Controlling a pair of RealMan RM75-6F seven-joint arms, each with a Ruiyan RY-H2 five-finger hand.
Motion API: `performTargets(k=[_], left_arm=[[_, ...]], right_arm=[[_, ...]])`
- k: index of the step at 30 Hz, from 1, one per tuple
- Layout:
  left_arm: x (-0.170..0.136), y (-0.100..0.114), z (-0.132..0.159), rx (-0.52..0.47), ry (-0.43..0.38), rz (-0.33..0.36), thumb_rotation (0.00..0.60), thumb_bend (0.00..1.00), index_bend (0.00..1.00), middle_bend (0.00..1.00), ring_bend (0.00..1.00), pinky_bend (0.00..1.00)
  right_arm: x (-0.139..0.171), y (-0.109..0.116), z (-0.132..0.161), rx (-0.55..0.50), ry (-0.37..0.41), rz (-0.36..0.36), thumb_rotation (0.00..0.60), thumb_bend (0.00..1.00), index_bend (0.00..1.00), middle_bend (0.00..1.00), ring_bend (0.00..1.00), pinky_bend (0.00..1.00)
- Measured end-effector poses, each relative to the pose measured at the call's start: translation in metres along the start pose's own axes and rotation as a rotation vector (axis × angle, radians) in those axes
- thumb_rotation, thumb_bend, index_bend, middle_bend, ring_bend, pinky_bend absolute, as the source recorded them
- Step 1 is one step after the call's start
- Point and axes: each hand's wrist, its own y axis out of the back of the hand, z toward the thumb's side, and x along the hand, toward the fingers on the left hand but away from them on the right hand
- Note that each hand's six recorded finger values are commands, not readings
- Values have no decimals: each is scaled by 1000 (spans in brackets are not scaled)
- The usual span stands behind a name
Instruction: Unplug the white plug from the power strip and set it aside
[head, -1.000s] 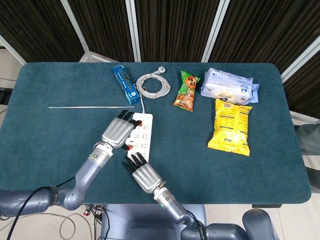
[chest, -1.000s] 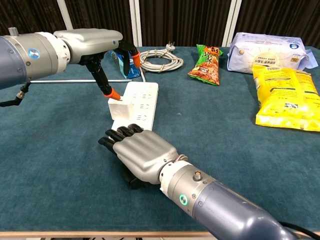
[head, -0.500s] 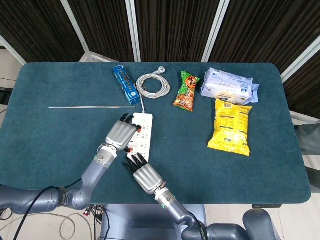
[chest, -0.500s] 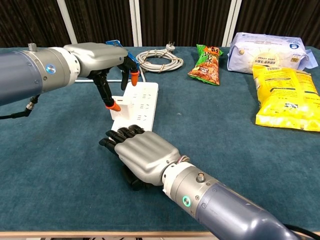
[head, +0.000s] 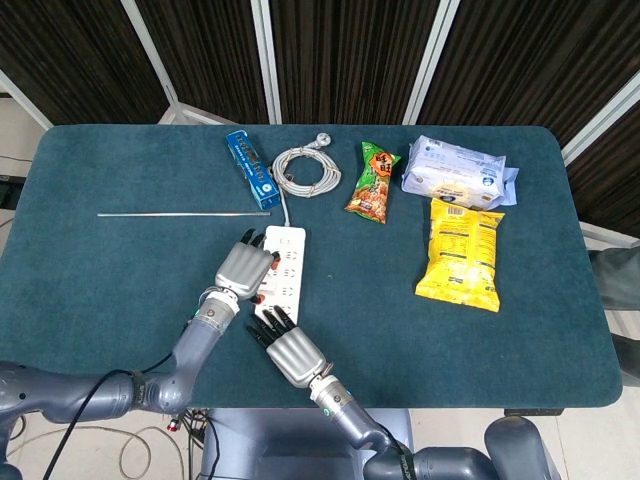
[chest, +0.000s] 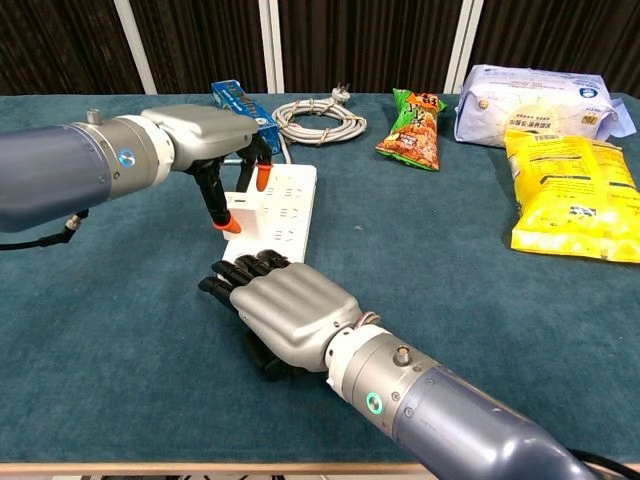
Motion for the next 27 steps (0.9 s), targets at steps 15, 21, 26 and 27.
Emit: performTargets(k=[15,21,26,27], left_arm=[[4,-15,7,-6,11,-35,600,136,541,517,129,89],[6,-18,3,4,23,-38,600,146,561,537,137,89],[8,-21,0,9,32,-44,600,181,574,550,141,89],[8,-22,0,9,32,-46,600,187,576,553,142,89]], right_arm=[[3,-1,-2,-13,-4,2,600,804,12,12,0,0],[3,-2,-3,-13,-6,6,600,803,12,12,0,0],[2,-1,-4,-14,-10,2,600,804,12,12,0,0],[2,-1,-4,-13,-10,1,600,804,12,12,0,0]])
